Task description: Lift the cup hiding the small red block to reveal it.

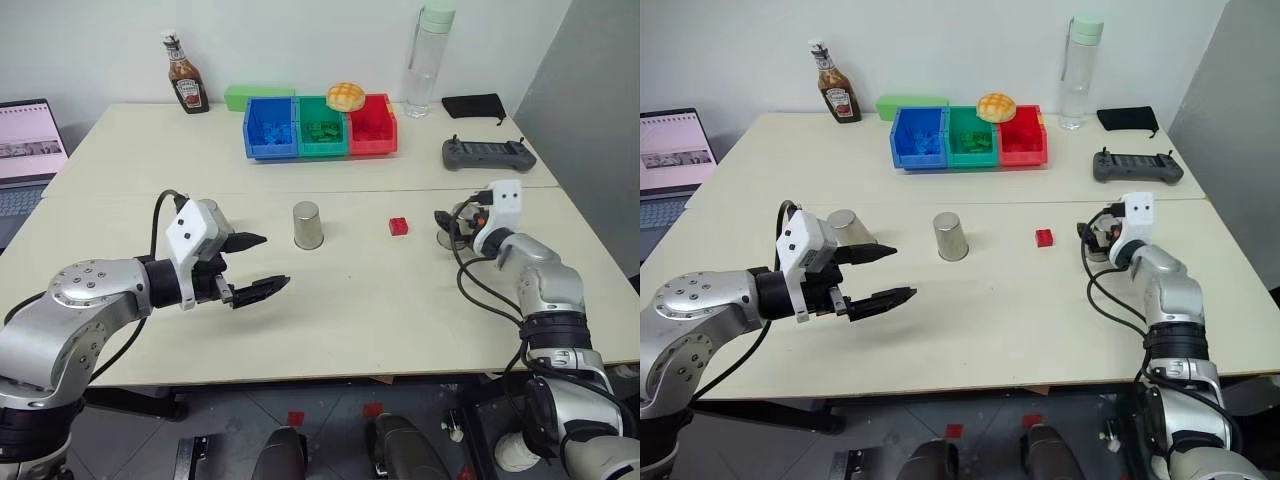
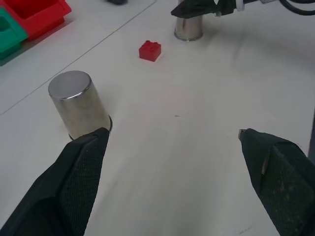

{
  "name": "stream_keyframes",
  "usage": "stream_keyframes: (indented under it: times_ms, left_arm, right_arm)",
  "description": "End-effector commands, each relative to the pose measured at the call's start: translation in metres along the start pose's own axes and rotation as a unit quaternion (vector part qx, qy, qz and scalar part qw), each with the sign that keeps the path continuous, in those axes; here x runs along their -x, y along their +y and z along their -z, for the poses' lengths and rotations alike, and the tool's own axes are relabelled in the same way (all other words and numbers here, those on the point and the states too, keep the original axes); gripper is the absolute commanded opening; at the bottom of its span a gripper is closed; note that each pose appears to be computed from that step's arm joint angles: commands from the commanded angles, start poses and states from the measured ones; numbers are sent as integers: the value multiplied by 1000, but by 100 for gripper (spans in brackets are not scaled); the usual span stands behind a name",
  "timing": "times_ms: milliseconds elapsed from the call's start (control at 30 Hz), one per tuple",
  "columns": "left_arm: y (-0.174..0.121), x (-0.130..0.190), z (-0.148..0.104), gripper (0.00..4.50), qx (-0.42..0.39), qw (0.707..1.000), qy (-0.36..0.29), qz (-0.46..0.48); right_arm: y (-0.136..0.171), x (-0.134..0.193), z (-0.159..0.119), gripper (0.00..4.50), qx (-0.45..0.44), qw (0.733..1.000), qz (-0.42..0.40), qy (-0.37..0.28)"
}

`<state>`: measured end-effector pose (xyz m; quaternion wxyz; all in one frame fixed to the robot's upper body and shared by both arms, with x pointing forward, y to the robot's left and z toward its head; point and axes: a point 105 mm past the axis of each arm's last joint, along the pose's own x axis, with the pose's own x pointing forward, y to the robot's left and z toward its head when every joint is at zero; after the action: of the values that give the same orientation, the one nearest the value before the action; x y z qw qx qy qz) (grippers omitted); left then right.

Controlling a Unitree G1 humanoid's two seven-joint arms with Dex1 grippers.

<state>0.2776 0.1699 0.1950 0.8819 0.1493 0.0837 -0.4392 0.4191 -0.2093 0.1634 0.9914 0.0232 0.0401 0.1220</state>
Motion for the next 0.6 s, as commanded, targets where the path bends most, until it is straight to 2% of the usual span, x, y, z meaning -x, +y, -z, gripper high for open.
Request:
stream_keyframes:
  times_ms: [33,133,233,333,467,600]
  left_arm:
    - [10,11,-3,450,-19,999,6,-41]
    - [16,17,0,450,-21,997,16,-65]
    - [18,25,5,450,-23,996,29,-79]
    - [18,33,10,450,-24,995,41,-84]
    - [15,40,13,450,-27,995,44,-86]
    - [12,45,15,450,-24,995,42,-88]
  right_arm:
    - [13,24,-56,447,63,991,-52,-106]
    - [38,41,-67,447,124,977,-118,-127]
    - [60,61,-66,447,176,959,-186,-126]
    - [71,82,-54,447,177,951,-241,-83]
    - [70,98,-42,447,155,960,-229,-43]
    - [65,118,-15,447,127,968,-215,32]
